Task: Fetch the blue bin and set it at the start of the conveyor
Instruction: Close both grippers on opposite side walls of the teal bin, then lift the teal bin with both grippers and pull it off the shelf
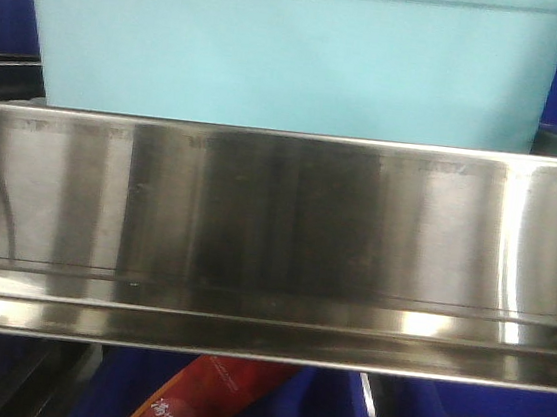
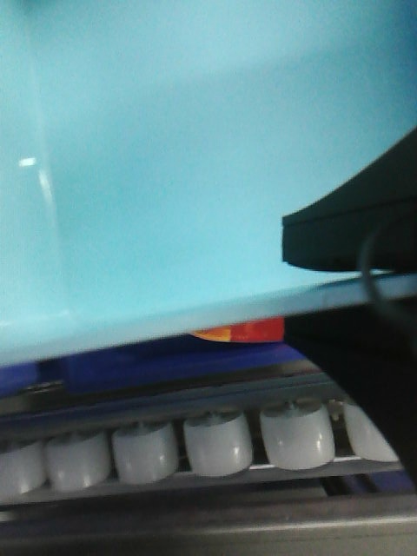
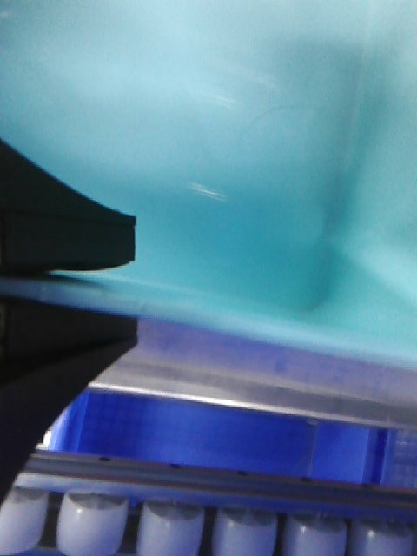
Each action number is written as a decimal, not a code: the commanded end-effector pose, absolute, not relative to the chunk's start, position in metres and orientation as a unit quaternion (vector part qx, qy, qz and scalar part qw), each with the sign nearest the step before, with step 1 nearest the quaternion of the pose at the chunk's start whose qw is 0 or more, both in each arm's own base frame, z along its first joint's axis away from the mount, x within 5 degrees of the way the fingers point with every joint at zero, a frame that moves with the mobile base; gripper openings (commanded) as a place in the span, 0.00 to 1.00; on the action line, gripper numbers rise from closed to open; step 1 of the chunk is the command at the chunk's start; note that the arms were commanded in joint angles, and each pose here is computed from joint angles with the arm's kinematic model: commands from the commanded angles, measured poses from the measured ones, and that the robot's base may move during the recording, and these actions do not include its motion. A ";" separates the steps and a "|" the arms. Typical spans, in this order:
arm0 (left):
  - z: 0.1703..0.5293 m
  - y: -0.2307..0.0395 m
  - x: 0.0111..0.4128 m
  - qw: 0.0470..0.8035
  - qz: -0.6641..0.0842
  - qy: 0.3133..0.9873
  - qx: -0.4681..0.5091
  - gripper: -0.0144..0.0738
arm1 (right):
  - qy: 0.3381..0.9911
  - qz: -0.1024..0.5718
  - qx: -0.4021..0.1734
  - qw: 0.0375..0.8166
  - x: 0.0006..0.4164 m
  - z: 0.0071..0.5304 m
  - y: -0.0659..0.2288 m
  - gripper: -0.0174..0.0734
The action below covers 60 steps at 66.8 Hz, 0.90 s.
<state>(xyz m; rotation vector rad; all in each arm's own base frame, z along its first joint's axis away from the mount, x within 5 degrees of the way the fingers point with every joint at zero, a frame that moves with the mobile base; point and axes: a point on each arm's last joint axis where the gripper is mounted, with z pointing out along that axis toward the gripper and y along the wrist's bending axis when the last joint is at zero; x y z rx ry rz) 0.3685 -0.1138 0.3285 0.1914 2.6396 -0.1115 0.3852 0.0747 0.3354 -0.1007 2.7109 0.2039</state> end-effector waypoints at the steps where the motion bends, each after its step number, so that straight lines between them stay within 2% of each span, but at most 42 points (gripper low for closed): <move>1: 0.334 -0.110 0.368 0.255 -0.035 0.964 0.072 0.04 | 0.974 0.058 -0.045 0.213 0.384 0.338 0.072 0.03; 13: 0.339 -0.109 0.365 0.248 -0.033 0.966 0.071 0.04 | 0.975 0.056 -0.046 0.209 0.378 0.345 0.070 0.03; 27: 0.372 -0.103 0.344 0.277 -0.040 0.958 0.069 0.04 | 0.963 0.062 -0.048 0.259 0.353 0.384 0.067 0.03; 45: 0.428 -0.088 0.292 0.331 -0.060 0.940 0.064 0.04 | 0.937 0.075 -0.061 0.335 0.303 0.440 0.065 0.03; 60: 0.461 -0.079 0.254 0.374 -0.089 0.921 0.062 0.04 | 0.919 0.089 -0.083 0.374 0.269 0.467 0.072 0.03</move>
